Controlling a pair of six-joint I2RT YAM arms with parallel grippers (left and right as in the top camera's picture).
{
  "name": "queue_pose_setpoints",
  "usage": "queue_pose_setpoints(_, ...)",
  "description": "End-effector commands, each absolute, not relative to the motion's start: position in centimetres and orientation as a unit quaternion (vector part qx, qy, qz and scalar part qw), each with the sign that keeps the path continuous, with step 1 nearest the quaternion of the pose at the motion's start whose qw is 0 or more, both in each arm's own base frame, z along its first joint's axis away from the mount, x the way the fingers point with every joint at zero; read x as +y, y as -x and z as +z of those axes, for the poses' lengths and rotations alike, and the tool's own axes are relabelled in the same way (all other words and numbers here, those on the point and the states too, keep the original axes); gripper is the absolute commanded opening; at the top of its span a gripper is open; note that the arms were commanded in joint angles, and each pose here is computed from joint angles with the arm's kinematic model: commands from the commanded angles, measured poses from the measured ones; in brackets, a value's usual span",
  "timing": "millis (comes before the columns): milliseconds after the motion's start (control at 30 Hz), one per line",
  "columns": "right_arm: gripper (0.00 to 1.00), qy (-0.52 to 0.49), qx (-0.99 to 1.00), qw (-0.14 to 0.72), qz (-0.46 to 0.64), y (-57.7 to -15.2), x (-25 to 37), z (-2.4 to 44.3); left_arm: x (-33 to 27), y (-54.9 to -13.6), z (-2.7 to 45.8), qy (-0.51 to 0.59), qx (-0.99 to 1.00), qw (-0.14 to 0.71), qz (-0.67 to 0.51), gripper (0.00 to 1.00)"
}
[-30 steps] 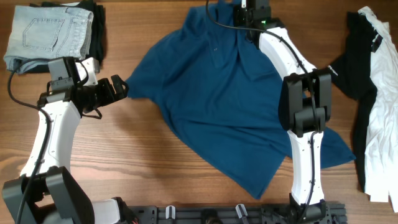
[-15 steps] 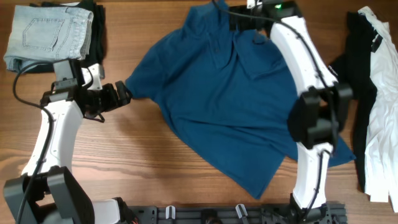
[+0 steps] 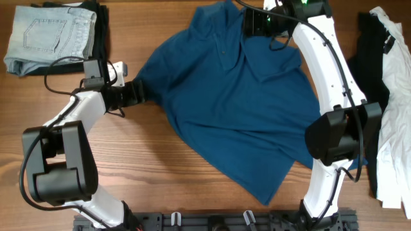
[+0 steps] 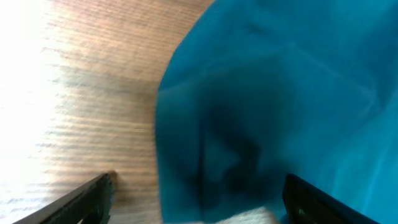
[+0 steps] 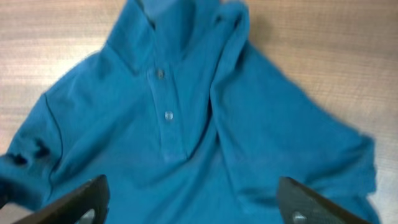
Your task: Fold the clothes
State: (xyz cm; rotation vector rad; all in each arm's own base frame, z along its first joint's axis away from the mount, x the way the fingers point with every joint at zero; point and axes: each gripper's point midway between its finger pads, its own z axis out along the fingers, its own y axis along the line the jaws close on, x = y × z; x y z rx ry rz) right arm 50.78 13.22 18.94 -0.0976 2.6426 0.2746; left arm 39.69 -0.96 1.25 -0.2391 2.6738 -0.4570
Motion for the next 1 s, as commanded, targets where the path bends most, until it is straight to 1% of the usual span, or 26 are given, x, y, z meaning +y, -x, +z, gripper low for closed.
queue_pose_setpoints(0,0.73,0.025,0.972,0.190,0.135,-49.1,14.4,17.7,-2.2,-38.8,-0.8,0.078,0.966,0.180,-0.166,0.82)
queue_pose_setpoints(33,0.67,0.022,0.977,0.160,0.135,-47.5,14.4,17.4,-2.8,-38.8,-0.8,0.070,0.967,0.180,-0.168,0.64)
queue_pose_setpoints(67,0.66,0.022,0.981,0.142,0.131,-46.4,14.4,17.4,-3.3,-38.7,-0.8,0.064,0.967,0.178,-0.169,0.41)
queue_pose_setpoints(100,0.66,0.023,0.983,0.132,0.129,-45.5,14.3,17.7,-3.7,-38.6,-0.9,0.060,0.968,0.175,-0.170,0.24)
queue_pose_setpoints(133,0.66,0.023,0.984,0.125,0.121,-44.6,14.0,18.2,-4.0,-38.4,-0.9,0.055,0.969,0.173,-0.170,0.13)
queue_pose_setpoints(167,0.66,0.023,0.986,0.120,0.115,-43.8,13.9,18.8,-4.3,-38.4,-0.9,0.052,0.969,0.171,-0.171,0.05)
queue_pose_setpoints(267,0.66,0.014,0.989,0.108,0.098,-40.2,13.1,21.8,-4.4,-38.2,-0.8,0.055,0.969,0.168,-0.172,0.04)
queue_pose_setpoints(333,0.67,-0.004,0.992,0.094,0.080,-36.2,12.2,24.5,-3.3,-38.2,-0.3,0.099,0.965,0.166,-0.174,0.04)
queue_pose_setpoints(367,0.67,0.002,0.992,0.098,0.086,-35.4,12.5,25.2,-2.8,-38.2,0.0,0.115,0.963,0.166,-0.175,0.04)
queue_pose_setpoints(433,0.73,0.002,0.989,0.109,0.098,-33.5,13.0,26.6,-1.7,-38.2,0.5,0.145,0.959,0.168,-0.176,0.04)
queue_pose_setpoints(467,0.75,-0.003,0.990,0.112,0.089,-32.6,12.9,26.9,-1.1,-38.1,0.7,0.152,0.958,0.170,-0.175,0.04)
queue_pose_setpoints(533,0.76,-0.008,0.991,0.103,0.083,-30.9,12.8,26.5,-0.3,-38.1,0.7,0.163,0.956,0.171,-0.173,0.04)
queue_pose_setpoints(667,0.77,-0.016,0.995,0.063,0.072,-28.0,13.4,24.0,0.6,-38.1,0.7,0.173,0.955,0.174,-0.169,0.04)
queue_pose_setpoints(867,0.77,-0.031,0.998,0.002,0.048,-25.0,15.3,19.5,0.9,-38.1,0.6,0.175,0.955,0.175,-0.161,0.04)
queue_pose_setpoints(967,0.77,-0.029,0.999,-0.006,0.040,-23.9,16.8,17.7,1.8,-38.1,0.4,0.207,0.953,0.173,-0.137,0.04)
